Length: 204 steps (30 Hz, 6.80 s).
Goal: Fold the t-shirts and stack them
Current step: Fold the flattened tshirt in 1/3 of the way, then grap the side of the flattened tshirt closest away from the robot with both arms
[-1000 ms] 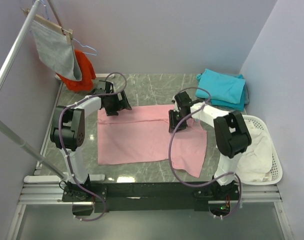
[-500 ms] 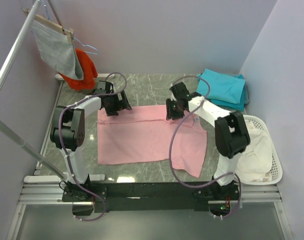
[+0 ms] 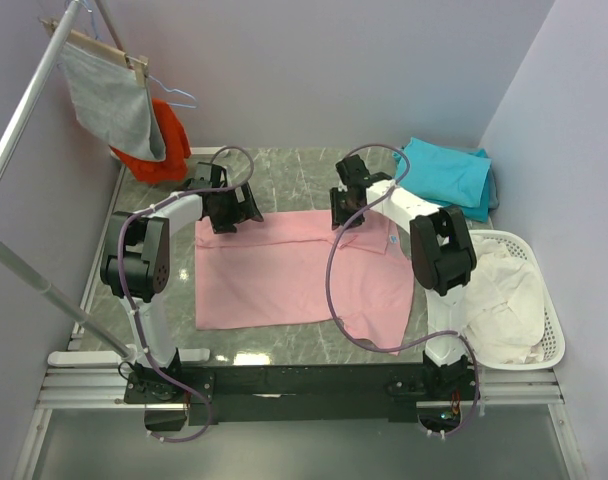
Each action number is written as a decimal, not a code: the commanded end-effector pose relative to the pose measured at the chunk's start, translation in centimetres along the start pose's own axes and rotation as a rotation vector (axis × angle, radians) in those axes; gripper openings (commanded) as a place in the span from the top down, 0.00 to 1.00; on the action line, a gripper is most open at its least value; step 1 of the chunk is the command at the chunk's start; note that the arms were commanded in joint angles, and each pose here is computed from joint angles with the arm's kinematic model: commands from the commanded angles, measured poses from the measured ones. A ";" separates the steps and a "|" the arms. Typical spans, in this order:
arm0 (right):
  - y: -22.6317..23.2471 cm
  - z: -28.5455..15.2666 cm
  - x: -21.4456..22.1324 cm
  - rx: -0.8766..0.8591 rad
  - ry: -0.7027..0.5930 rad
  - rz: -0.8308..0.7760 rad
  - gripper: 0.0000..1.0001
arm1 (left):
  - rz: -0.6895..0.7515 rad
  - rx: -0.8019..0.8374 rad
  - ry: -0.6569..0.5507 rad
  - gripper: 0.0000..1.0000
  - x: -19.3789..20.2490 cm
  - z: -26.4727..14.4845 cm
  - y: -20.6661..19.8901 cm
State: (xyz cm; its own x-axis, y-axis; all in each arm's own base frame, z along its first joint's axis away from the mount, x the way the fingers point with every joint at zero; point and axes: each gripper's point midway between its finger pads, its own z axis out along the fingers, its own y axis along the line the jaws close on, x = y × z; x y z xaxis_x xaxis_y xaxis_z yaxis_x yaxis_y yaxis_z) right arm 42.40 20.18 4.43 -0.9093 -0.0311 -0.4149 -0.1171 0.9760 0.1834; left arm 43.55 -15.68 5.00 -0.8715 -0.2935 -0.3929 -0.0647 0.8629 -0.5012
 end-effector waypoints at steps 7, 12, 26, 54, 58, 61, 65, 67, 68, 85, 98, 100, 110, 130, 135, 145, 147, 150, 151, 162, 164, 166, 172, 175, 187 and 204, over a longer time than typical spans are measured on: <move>-1.2 0.3 2.0 0.027 0.033 0.004 0.58 | 0.029 0.031 -0.015 0.01 -0.5 -0.5 -1.0; -1.3 0.1 2.9 0.019 0.039 0.009 0.59 | 0.029 0.028 -0.013 0.01 -0.3 -0.5 -0.9; 0.1 -3.5 5.7 -0.037 0.042 0.009 0.60 | 0.022 0.038 -0.005 0.01 -0.3 0.0 -0.9; -0.6 -4.4 3.0 0.070 -0.055 0.019 0.58 | 0.028 0.043 0.007 0.01 0.3 0.2 -1.1; -2.1 -3.4 2.3 0.084 -0.039 0.049 0.58 | 0.029 0.045 0.010 0.01 0.3 0.2 -1.1; -3.0 -2.8 2.4 0.091 -0.029 0.068 0.58 | 0.029 0.038 0.009 0.01 0.4 0.3 -1.0; -3.6 -2.1 3.2 0.095 -0.005 0.073 0.58 | 0.029 0.041 0.013 0.00 0.4 0.3 -1.0; -3.9 -1.9 4.0 0.100 0.012 0.074 0.58 | 0.028 0.037 0.014 0.01 0.4 0.4 -0.9; -4.0 -1.9 4.2 0.098 0.014 0.077 0.58 | 0.029 0.037 0.014 0.01 0.4 0.4 -0.9; -3.0 -3.8 9.2 0.051 0.066 0.079 0.58 | 0.028 0.040 0.026 0.01 0.7 0.8 -0.9; -1.2 -4.5 10.9 0.042 0.064 0.069 0.58 | 0.035 0.034 0.019 0.01 0.7 0.6 -1.0; -1.9 -4.9 9.7 0.083 0.027 0.072 0.58 | 0.043 0.026 -0.007 0.01 0.1 0.1 -1.2; -4.5 -5.0 4.3 0.101 -0.061 0.105 0.56 | 0.047 -0.003 -0.064 0.00 -0.6 -1.7 -1.2; -6.8 1.1 0.6 0.069 0.093 0.132 0.55 | -0.028 -0.174 -0.056 0.00 -1.6 0.8 3.8; -6.1 2.3 -2.7 0.049 0.097 0.133 0.55 | -0.045 -0.178 -0.059 0.01 -3.1 1.9 4.8; -4.1 -4.6 -11.1 -0.032 -0.277 0.067 0.48 | 0.009 -0.100 -0.214 0.00 -7.7 -0.5 2.5; -3.6 -9.3 -12.7 -0.050 -0.423 0.068 0.46 | 0.015 -0.086 -0.298 0.01 -8.9 -3.3 1.2; -4.2 -11.8 -10.3 -0.023 -0.439 0.099 0.44 | 0.009 -0.107 -0.371 0.01 -8.7 -6.5 1.0; -4.7 -11.5 -8.6 -0.013 -0.408 0.109 0.44 | 0.001 -0.134 -0.362 0.01 -7.6 -6.7 1.8; -6.4 -13.4 5.3 -0.006 -0.291 0.252 0.36 | -0.128 -0.165 -0.379 0.03 2.6 -12.0 4.4; -6.4 -13.1 7.9 -0.017 -0.263 0.263 0.36 | -0.156 -0.151 -0.389 0.04 4.8 -12.8 4.6; -6.0 -13.5 10.0 -0.035 -0.248 0.273 0.36 | -0.200 -0.172 -0.419 0.04 6.3 -14.0 5.3; -4.8 -13.0 15.2 -0.066 -0.178 0.295 0.37 | -0.338 -0.201 -0.431 0.08 10.9 -15.8 6.7; -4.3 -12.6 16.8 -0.077 -0.167 0.300 0.37 | -0.390 -0.222 -0.434 0.10 12.7 -15.9 7.8; -4.7 -11.3 18.7 -0.044 -0.132 0.323 0.37 | -0.462 -0.370 -0.411 0.13 14.5 -15.2 10.9; -5.6 -11.5 20.8 0.004 -0.099 0.437 0.41 | -0.488 -0.409 -0.311 0.61 17.4 -13.6 11.9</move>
State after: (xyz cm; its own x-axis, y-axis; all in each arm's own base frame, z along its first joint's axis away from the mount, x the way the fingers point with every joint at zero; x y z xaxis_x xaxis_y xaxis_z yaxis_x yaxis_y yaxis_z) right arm 20.27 11.99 4.80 -0.8531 0.3456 -0.3910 0.2113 0.9139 0.3468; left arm 21.03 -4.56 2.77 -0.5242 -0.7309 -0.4370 -0.6455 0.6758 -0.3559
